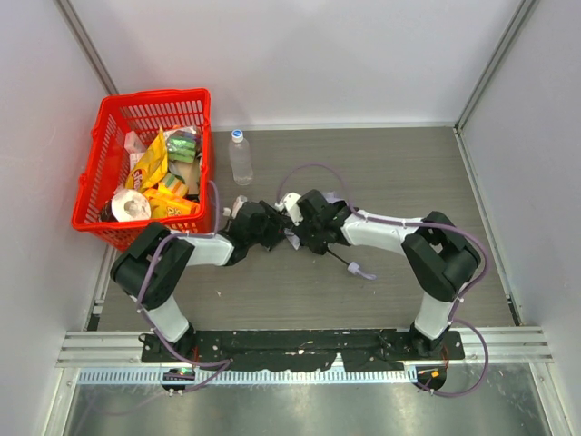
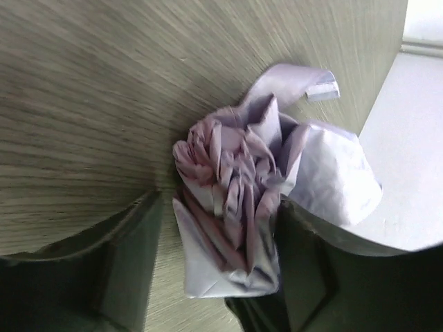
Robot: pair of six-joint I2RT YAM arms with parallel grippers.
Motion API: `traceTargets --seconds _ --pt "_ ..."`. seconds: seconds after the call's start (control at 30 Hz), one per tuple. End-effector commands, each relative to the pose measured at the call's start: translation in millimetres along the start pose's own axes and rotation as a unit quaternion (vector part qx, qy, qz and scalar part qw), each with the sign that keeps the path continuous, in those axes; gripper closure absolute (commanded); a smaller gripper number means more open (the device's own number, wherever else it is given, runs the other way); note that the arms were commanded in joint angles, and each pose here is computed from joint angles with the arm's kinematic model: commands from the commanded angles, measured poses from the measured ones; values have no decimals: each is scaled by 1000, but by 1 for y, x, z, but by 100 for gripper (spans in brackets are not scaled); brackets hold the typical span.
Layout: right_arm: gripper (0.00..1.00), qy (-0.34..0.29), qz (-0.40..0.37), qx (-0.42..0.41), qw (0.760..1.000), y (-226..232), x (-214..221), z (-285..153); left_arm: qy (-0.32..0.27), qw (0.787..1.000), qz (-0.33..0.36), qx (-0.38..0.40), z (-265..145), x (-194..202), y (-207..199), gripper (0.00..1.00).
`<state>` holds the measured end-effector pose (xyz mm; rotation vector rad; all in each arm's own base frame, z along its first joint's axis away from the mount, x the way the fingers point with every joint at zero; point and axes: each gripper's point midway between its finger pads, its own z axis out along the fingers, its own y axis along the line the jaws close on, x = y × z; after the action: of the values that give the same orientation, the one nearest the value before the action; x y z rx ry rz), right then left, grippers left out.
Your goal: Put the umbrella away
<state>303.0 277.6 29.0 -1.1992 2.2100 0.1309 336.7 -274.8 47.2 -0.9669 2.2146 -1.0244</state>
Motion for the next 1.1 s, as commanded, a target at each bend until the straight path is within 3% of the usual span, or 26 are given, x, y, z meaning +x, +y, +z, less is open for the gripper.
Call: traceTargets --seconds 0.0,0.1,0.17,0.33,0.5,0.63,0.77,0.93,1.0,1.07 --pt "99 60 150 -169 972 47 37 7 -17 998 65 16 -11 -4 -4 22" --pt "99 56 182 -201 961 47 36 6 -18 997 71 18 -14 -7 -3 5" --pt "99 46 214 -241 946 53 31 2 -11 998 64 13 -13 -5 1 0" --pt "99 13 255 -284 924 51 21 -3 12 999 39 -22 2 5 16 0" --pt "99 -18 275 -306 911 49 8 -3 -9 995 14 -95 13 0 44 0" --pt "99 -26 284 -320 903 49 7 0 0 987 56 -151 15 6 53 9" --pt "99 -39 271 -321 907 46 1 -6 1 985 92 -146 11 9 54 35" --pt "99 -36 255 -312 915 43 1 -7 11 984 113 -134 14 15 48 60" --pt "99 -32 249 -300 920 43 0 -9 9 984 118 -131 14 14 45 87" --pt "99 -34 245 -270 931 36 -5 -12 11 984 120 -134 14 14 46 94"
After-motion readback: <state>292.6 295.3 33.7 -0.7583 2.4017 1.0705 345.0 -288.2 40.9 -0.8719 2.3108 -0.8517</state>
